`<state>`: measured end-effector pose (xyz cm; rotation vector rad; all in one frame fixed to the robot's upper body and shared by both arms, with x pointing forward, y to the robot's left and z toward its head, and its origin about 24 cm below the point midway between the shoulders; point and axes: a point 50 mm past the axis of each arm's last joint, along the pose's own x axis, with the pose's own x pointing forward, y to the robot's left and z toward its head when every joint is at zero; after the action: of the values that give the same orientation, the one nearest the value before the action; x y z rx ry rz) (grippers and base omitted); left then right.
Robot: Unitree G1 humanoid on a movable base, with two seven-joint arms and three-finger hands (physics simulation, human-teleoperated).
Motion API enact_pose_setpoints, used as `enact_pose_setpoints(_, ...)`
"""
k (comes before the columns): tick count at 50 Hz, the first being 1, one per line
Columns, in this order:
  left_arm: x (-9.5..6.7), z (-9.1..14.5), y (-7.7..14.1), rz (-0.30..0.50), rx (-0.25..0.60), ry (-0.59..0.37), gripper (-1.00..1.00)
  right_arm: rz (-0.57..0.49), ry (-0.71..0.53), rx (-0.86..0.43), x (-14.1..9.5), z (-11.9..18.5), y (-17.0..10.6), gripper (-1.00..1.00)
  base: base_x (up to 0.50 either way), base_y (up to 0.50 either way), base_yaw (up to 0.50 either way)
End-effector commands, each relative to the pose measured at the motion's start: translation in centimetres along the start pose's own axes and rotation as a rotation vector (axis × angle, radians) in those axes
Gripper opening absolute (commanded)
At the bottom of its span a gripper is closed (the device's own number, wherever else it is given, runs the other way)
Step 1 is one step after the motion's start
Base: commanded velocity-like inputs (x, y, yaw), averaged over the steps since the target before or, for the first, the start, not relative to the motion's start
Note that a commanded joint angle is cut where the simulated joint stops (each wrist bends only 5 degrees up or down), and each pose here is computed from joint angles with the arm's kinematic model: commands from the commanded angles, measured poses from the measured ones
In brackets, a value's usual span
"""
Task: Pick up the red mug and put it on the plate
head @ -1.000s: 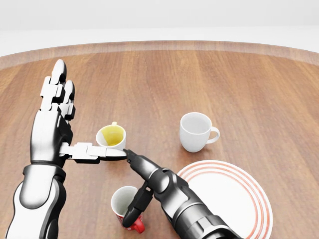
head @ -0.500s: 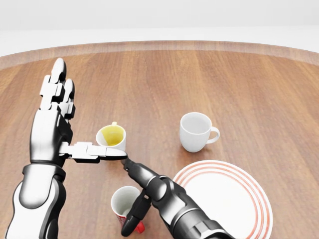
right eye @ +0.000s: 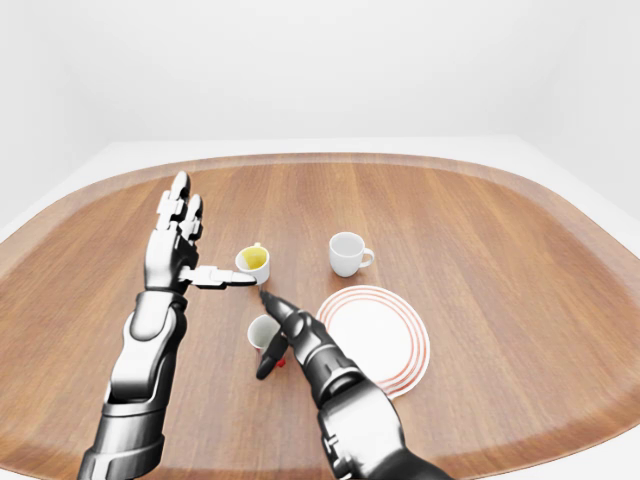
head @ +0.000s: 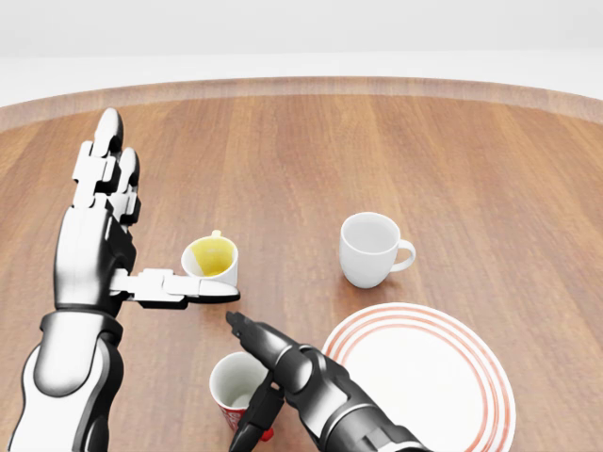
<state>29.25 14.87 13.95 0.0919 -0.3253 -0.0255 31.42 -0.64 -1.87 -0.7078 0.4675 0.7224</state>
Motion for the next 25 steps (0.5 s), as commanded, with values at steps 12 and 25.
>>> enact_pose_setpoints(12,-0.23,0.1,0.0,-0.001,-0.001,-0.004,1.0,0.013,0.009,-0.007,0.04,-0.18,0.49,1.0,0.0,0.0,0.0)
enact_pose_setpoints(25,-0.16,0.14,-0.15,-0.004,-0.001,-0.006,1.0,0.011,0.007,-0.011,0.03,-0.28,0.55,-1.0,0.0,0.0,0.0)
